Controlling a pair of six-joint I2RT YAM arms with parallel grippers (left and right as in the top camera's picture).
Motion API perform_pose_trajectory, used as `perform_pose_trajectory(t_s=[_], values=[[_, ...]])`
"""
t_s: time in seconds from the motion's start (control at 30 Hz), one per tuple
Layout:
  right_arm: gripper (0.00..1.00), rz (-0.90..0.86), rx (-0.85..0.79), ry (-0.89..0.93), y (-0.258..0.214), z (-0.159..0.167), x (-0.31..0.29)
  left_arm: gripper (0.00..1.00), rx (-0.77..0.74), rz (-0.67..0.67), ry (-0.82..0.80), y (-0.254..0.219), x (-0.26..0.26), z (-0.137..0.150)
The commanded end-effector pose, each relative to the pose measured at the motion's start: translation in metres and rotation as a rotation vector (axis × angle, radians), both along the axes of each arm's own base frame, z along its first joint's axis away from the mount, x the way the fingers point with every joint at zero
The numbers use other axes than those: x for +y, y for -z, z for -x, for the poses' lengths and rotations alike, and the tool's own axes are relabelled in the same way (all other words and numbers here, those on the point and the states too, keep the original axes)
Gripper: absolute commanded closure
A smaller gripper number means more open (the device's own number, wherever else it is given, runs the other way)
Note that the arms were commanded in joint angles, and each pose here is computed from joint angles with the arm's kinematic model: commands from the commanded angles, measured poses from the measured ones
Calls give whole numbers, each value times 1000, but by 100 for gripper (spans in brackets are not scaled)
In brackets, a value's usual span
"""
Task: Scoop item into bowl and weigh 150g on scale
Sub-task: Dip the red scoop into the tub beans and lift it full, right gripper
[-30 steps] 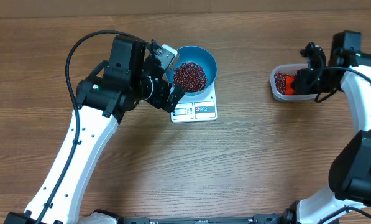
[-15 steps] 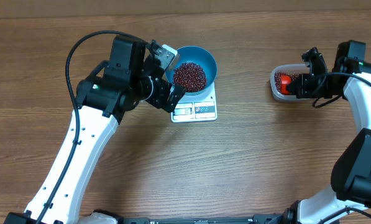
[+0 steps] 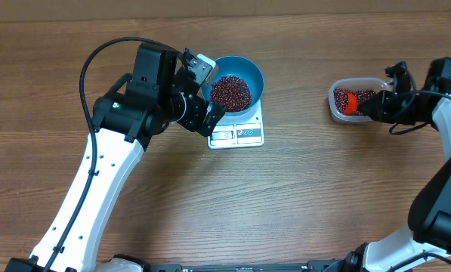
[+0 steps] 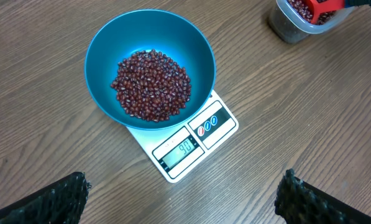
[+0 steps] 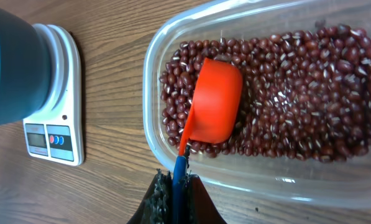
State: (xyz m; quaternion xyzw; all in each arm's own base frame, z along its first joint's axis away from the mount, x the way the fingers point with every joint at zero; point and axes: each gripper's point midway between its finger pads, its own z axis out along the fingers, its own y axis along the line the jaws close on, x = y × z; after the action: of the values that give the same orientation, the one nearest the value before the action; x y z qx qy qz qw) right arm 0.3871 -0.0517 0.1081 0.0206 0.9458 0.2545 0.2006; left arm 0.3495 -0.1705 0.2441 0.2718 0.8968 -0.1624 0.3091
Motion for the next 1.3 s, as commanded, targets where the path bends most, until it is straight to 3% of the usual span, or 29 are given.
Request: perform_pose_trajectory(t_s=[0.0,0.5,1.27], values=[[96,-87,10,2,1,4,8,0,-42,15,25,-15,-3,3],[96,-144,36,42,18,14,9,0,-42,15,25,-15,-3,3],[96,-296,-5,140,0,13,-8,0,-42,15,25,-15,-3,3]])
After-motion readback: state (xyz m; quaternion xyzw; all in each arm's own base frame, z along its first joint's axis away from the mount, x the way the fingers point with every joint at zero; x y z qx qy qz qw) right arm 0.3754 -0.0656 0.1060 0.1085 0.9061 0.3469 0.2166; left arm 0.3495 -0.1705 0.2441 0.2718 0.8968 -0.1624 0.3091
